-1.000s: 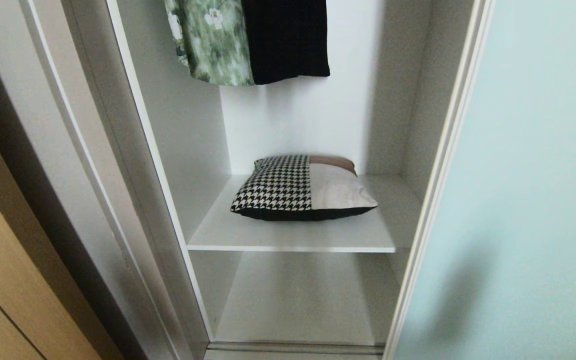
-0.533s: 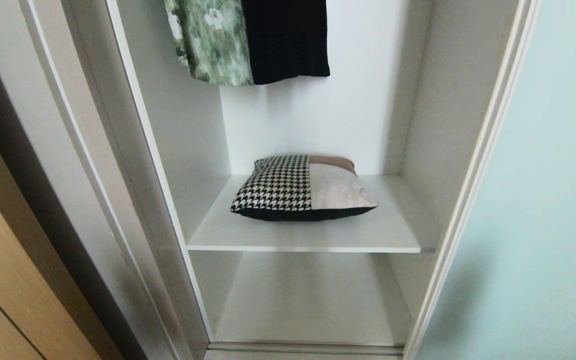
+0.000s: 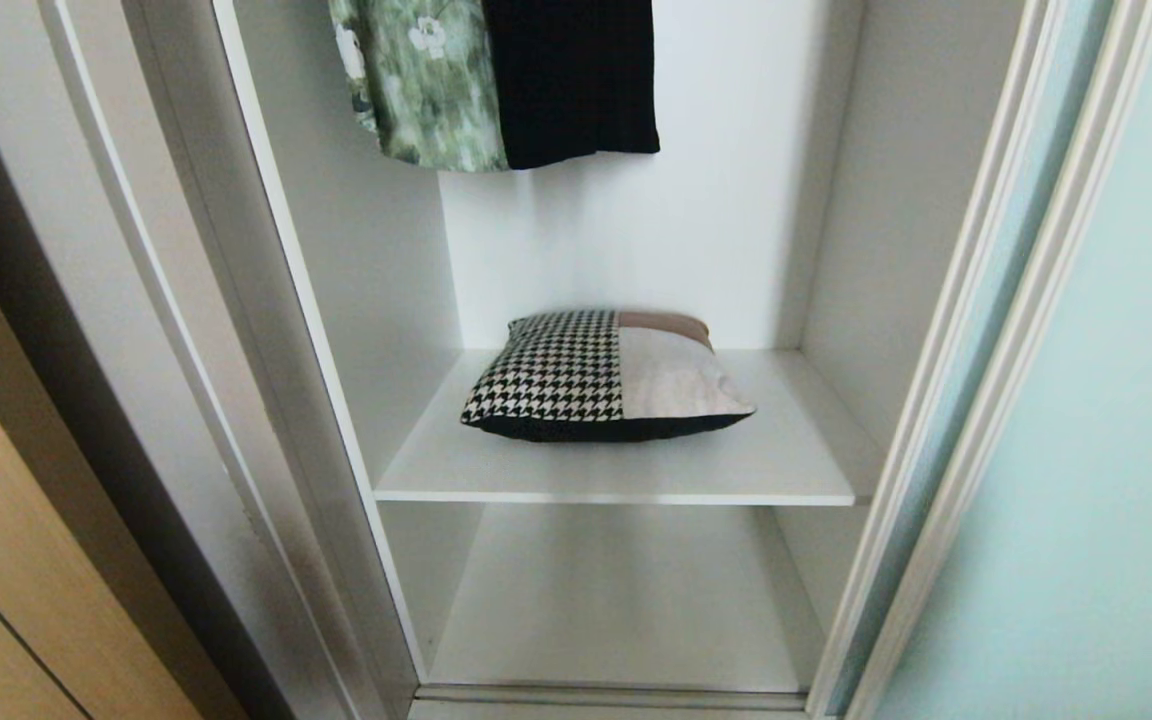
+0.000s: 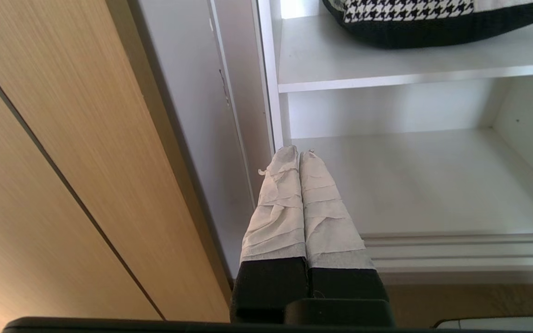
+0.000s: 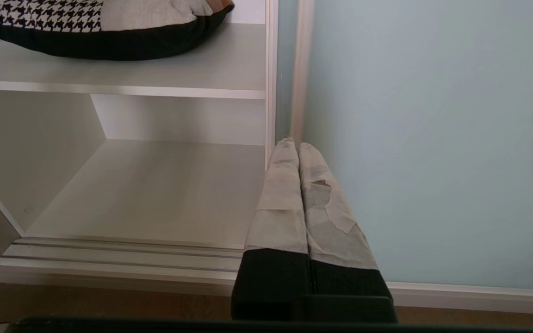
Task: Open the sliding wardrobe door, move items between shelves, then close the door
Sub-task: Open the door
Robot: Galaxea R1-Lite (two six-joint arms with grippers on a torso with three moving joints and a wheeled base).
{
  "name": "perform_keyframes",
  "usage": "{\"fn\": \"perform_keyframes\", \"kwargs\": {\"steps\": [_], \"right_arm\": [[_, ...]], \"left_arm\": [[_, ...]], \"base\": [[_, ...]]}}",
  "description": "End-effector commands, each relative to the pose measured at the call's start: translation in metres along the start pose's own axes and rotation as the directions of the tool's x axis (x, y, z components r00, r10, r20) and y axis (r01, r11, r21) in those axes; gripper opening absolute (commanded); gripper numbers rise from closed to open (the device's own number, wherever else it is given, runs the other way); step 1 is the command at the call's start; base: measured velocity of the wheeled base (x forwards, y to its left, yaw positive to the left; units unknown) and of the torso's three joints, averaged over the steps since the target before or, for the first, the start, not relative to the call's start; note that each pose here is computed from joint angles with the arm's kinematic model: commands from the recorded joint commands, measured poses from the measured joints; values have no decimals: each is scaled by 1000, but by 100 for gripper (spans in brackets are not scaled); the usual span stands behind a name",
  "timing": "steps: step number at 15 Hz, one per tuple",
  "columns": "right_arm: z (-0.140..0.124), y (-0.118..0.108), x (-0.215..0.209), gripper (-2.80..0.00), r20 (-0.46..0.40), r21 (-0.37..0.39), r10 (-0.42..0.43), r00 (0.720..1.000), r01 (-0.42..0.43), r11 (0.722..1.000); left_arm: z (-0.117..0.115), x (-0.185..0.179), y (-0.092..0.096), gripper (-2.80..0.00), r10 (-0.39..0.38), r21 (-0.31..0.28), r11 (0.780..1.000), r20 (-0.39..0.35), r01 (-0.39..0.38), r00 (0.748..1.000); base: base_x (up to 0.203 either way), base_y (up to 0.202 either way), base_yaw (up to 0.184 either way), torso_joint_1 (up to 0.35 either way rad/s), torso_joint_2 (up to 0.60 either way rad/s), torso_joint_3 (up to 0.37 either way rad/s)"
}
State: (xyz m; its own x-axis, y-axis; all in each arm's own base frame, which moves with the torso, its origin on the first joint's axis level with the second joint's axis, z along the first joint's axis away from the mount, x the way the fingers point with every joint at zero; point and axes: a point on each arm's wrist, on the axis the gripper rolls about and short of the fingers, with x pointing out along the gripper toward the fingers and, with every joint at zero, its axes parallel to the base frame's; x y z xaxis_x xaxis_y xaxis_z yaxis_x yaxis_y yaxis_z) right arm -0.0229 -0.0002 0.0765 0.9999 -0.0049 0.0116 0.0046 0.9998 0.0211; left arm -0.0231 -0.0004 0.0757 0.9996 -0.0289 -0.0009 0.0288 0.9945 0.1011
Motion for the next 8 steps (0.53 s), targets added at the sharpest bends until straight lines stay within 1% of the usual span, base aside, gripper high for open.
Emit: {"fn": "perform_keyframes", "kwargs": {"steps": [1, 6, 8], "right_arm": [[0, 0, 0, -280, 1, 1, 0, 1000, 0, 1000], [0, 0, 0, -280, 1, 1, 0, 1000, 0, 1000], [-1, 0, 0, -280, -2, -25, 0, 1000, 0, 1000]], "left_arm": [[-1, 0, 0, -280, -1, 0, 1000, -7, 1, 1000], [-1, 0, 0, -280, -1, 0, 1000, -7, 1, 1000], [-1, 0, 0, -280, -1, 0, 1000, -7, 1, 1000]], "base": [[0, 0, 0, 0, 0, 0], [0, 0, 0, 0, 0, 0], [0, 0, 0, 0, 0, 0]]}}
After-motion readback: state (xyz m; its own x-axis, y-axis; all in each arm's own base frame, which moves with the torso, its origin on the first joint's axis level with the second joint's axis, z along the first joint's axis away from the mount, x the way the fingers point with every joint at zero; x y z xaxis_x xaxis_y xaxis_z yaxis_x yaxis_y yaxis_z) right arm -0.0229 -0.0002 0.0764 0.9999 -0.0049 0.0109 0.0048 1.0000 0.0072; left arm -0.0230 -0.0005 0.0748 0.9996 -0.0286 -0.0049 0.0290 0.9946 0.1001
